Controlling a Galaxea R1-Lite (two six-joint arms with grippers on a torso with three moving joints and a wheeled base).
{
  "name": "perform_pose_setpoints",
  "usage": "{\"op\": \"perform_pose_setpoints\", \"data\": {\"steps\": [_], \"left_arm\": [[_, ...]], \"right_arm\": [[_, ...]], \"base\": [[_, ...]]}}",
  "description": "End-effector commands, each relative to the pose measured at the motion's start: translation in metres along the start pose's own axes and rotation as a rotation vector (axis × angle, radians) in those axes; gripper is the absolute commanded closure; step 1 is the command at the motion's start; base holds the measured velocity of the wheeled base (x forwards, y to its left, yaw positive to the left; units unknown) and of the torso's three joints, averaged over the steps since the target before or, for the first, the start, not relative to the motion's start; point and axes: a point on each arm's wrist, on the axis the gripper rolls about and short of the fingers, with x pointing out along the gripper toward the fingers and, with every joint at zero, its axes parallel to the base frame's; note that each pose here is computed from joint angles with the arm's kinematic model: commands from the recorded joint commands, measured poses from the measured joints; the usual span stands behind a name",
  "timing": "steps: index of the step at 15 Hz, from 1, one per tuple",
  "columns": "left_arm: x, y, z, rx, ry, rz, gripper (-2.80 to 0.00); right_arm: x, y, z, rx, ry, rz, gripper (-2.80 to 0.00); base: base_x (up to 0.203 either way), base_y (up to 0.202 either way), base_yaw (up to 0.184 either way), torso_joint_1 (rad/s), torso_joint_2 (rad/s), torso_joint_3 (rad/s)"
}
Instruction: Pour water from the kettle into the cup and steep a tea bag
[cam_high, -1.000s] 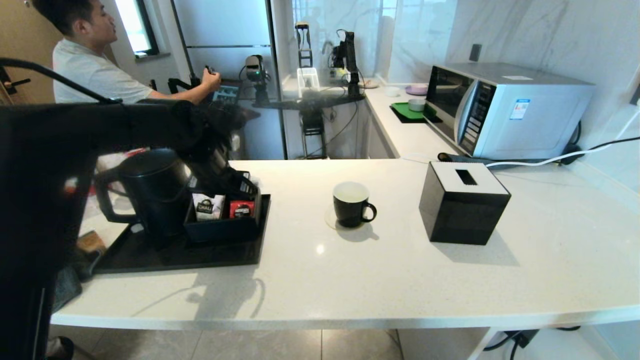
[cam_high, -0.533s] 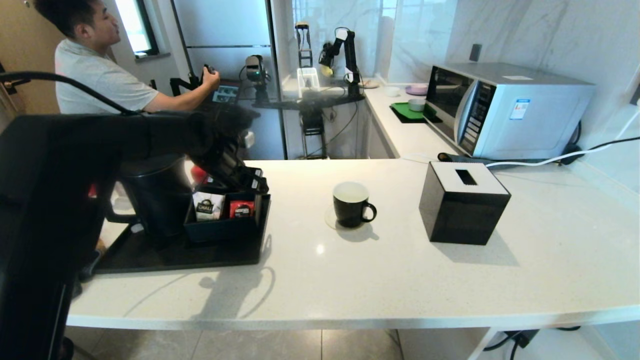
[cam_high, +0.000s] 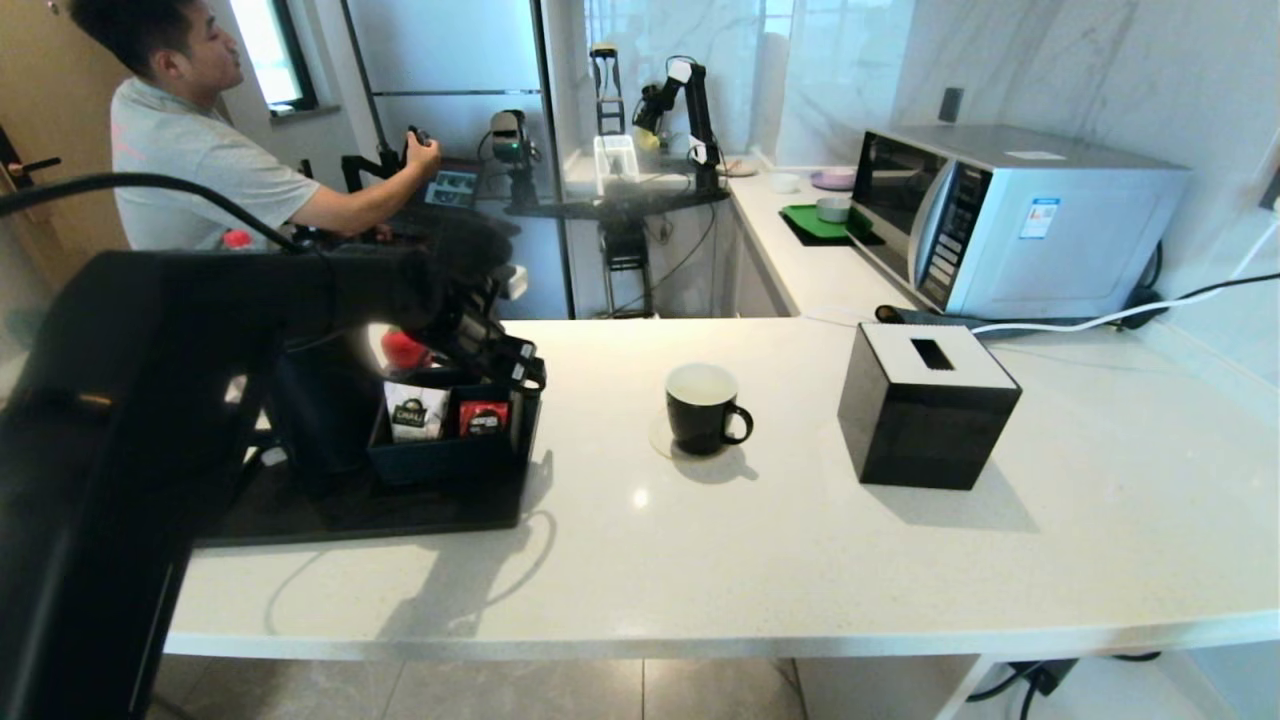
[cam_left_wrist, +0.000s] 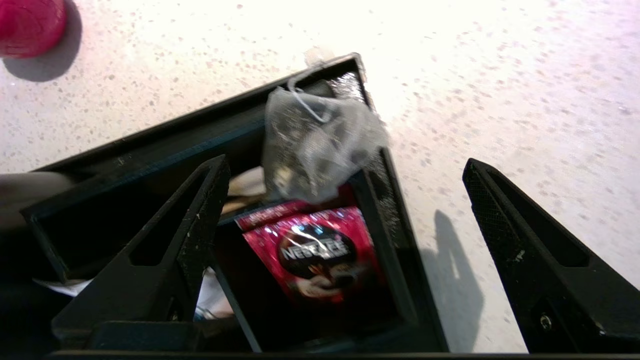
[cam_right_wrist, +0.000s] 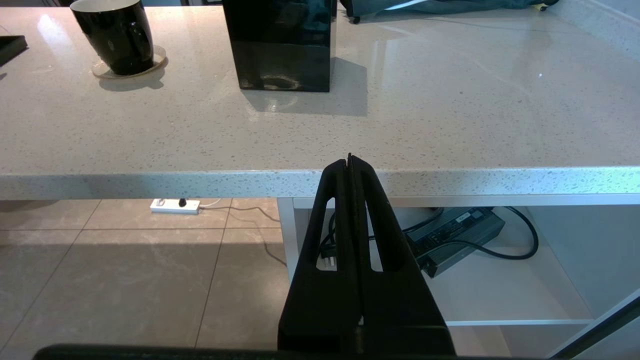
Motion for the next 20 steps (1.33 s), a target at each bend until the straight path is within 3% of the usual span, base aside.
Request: {"op": "perform_pose_setpoints", "data": {"steps": [1,4,13,20], "left_arm": [[0.012,0.001,-0.002,-0.004,-0.009,0.007,-2.8],[0.018,0.006,0.001,0.01,-0.056,0.018,-2.8],[0.028,0.009,-0.003,0.063,-0.045,0.02,-2.8],[0.027,0.009,-0.001,0.064,-0.055,0.005,-2.8]], "right_arm": [[0.0,0.0,0.0,0.0,0.001,0.0,0.0],[0.0,0.0,0.0,0.0,0.001,0.0,0.0],[0.0,0.0,0.0,0.0,0.001,0.0,0.0],[0.0,0.0,0.0,0.0,0.001,0.0,0.0]], "base": [[0.0,0.0,0.0,0.0,0.0,0.0],[0.0,0.0,0.0,0.0,0.0,0.0],[0.0,0.0,0.0,0.0,0.0,0.0],[0.0,0.0,0.0,0.0,0.0,0.0]]}}
